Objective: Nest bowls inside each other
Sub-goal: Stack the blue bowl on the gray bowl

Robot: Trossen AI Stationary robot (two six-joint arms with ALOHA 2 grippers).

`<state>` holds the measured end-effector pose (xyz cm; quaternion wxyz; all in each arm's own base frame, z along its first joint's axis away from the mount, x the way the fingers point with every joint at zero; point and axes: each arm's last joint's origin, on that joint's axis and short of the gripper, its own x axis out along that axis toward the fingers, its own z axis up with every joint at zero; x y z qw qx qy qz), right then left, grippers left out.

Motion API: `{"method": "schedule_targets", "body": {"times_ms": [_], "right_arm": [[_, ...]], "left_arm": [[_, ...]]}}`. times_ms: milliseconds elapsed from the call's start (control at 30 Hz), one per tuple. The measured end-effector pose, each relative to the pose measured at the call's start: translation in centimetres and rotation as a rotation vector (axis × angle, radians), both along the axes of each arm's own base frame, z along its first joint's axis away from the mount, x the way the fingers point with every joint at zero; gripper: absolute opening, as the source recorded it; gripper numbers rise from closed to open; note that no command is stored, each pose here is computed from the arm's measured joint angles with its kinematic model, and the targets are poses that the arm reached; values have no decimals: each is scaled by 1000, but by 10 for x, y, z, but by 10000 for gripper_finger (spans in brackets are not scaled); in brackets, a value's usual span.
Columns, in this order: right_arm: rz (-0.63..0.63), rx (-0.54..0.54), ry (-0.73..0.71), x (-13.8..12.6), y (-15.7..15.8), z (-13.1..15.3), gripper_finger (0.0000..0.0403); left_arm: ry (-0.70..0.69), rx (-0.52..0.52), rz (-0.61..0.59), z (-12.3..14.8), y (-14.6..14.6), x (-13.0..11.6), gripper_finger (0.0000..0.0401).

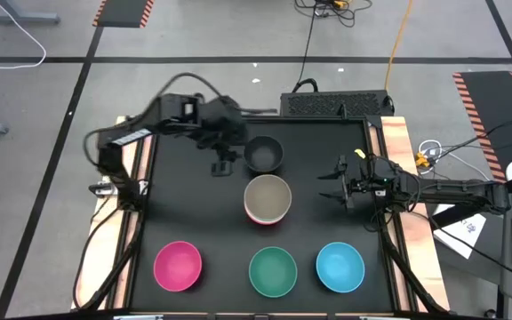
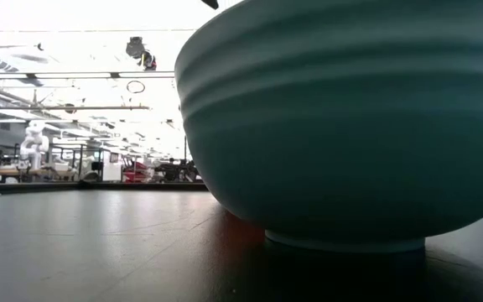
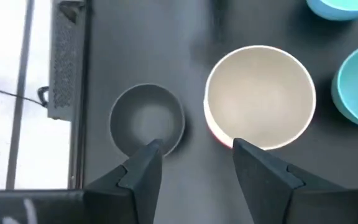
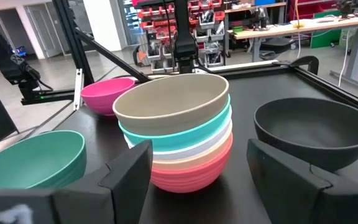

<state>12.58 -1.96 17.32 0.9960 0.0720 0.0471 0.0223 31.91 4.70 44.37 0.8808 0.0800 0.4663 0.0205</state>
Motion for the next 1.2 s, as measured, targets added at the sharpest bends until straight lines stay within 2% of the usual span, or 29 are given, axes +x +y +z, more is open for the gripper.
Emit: {"method": "schedule_targets", "body": {"times_ms": [100,267,367,467,667,833,900,1033,1200], "right_arm": [[0,-1,-2,0,0,0,251],[1,-3,-8,0,0,1,251],[0,3,-8,0,0,1,251],[0,9,-17,0,0,2,251],[-1,18,-22,0,0,2,251],[-1,18,-22,0,0,2,251],[-1,18,-22,0,0,2,251],[-2,19,-22,0,0,2,251],[-3,27,-17,0,0,2,251]], "left_arm": [[-96,-31,-31,-6,-1,-11,191],[-396,-132,-243,-37,-10,-18,193],[-594,-104,-288,-56,-12,-26,193],[-725,-93,-328,-82,-13,-30,193],[-721,-123,-280,-134,5,-37,193],[-869,-167,-403,-140,13,-47,191],[-900,-123,-402,-138,15,-54,191],[-904,-10,-319,-143,17,-75,191],[-917,40,-189,-147,17,-116,191]]}}
